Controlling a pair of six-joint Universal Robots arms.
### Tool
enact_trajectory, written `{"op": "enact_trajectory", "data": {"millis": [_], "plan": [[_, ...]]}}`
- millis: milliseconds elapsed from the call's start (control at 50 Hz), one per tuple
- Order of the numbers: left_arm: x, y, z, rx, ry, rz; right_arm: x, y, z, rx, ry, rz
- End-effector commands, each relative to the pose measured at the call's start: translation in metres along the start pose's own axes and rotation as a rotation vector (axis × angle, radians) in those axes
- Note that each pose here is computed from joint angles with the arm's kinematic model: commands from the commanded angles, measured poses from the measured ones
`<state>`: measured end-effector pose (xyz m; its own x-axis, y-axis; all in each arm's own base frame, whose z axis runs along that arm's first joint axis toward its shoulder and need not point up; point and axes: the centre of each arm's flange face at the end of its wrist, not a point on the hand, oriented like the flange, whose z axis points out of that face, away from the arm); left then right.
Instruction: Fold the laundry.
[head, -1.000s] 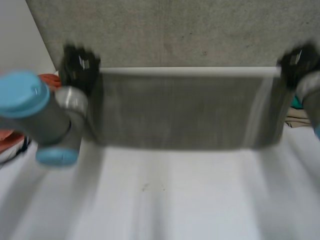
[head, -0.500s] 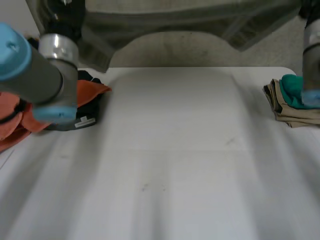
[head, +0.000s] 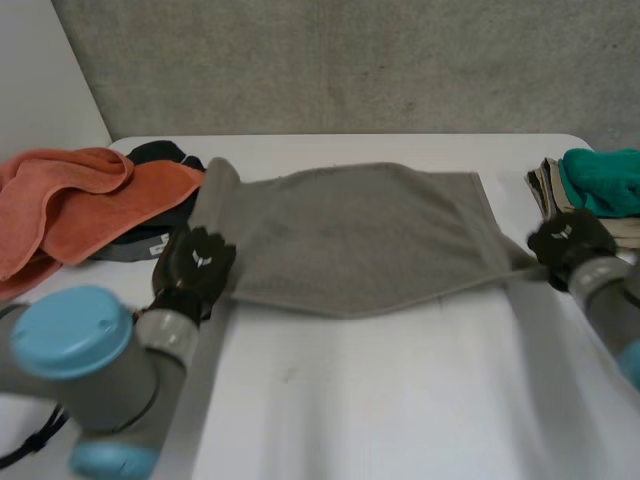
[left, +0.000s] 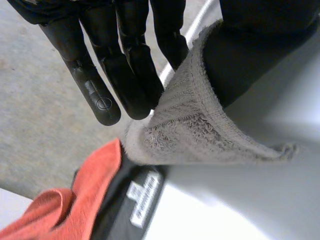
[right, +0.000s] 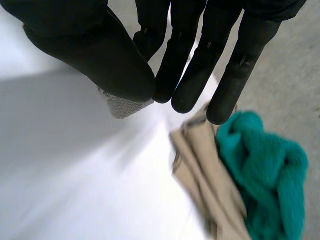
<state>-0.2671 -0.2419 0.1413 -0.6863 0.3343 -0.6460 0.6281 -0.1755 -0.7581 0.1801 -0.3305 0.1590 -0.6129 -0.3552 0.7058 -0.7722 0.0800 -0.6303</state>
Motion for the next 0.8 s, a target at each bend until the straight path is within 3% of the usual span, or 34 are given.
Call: {"op": "enact_trajectory", "data": {"millis": [20,80,180,500,680,800], "plan": [[-0.009,-0.006,-0.090,-0.151,0.164,0.072,0.016,0.021,-0.081,-0.188,-0.166,-0.178],[-0.007,-0.006,-0.121,-0.243,0.277,0.089,0.022,0.030,-0.107,-0.267,-0.234,-0.236],[-0.002,0.002,-0.134,-0.350,0.377,0.111,0.031,0.032,-0.108,-0.268,-0.211,-0.248],[-0.002,-0.021,-0.026,-0.081,0.117,0.073,0.020,0.021,-0.024,-0.157,-0.041,-0.192],[0.005,-0.007,-0.029,-0.142,0.112,0.098,0.013,0.026,-0.013,-0.166,-0.032,-0.187],[-0.016,-0.009,-0.052,-0.221,0.038,0.114,0.014,0.027,-0.013,-0.170,-0.031,-0.157]]}}
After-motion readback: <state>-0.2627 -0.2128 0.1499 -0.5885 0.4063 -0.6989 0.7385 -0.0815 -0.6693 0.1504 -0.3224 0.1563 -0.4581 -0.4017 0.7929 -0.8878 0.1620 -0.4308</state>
